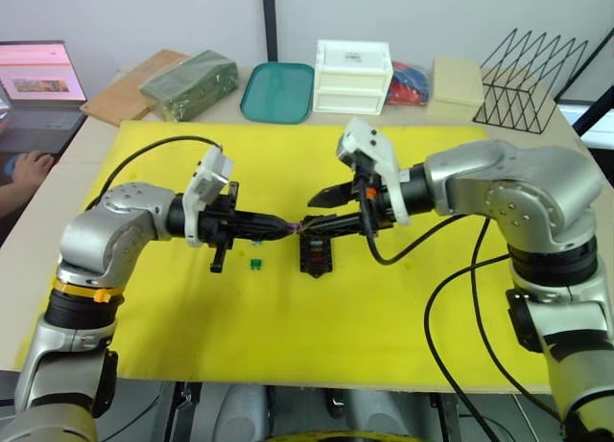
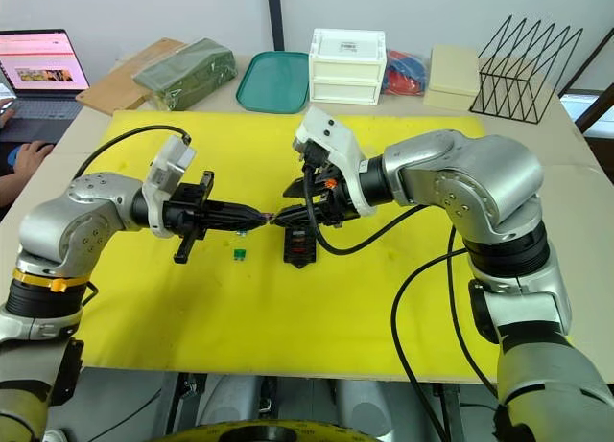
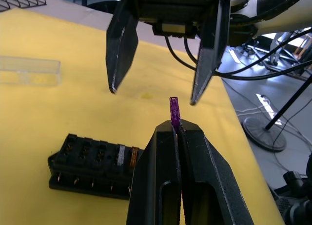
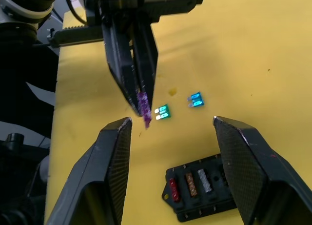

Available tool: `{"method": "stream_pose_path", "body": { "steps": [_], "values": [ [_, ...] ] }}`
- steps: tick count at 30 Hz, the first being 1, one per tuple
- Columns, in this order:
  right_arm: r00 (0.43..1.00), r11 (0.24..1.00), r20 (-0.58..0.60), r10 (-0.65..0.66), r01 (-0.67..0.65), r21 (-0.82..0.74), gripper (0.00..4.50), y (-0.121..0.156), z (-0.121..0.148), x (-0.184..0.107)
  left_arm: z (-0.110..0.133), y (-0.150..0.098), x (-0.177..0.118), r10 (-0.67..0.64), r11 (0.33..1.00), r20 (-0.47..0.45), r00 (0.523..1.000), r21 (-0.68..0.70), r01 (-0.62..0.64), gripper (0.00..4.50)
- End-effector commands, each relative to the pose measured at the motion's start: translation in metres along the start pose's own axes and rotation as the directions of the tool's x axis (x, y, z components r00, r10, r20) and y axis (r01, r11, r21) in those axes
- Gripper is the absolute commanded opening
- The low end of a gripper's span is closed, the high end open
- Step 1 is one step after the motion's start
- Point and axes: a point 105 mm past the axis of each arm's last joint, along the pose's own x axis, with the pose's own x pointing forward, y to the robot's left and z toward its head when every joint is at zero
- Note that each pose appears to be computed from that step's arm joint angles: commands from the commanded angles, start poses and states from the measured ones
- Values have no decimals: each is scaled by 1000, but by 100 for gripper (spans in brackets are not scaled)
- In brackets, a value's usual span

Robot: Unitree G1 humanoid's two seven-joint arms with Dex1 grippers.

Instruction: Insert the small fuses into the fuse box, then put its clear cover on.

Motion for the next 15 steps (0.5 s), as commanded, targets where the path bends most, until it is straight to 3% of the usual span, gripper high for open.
{"method": "stream_pose_path", "body": {
  "steps": [1, 4, 8, 15],
  "values": [
    [1000, 999, 30, 7, -6, -52, 297, 8, 14, -3, 9, -2, 3, -9, 999, 8, 1000, 52, 9, 0],
    [1000, 999, 27, 11, -10, -49, 265, 9, 13, -3, 8, 0, 3, -5, 998, -1, 1000, 61, 5, 0],
    [999, 999, 30, 17, -15, -50, 144, 10, 14, -3, 7, 1, 3, -3, 998, -7, 1000, 67, 3, 0],
    [999, 999, 42, 29, -27, -39, 144, 11, 17, -1, 6, 1, 3, -1, 997, -14, 1000, 73, 2, 0]
  ]
}}
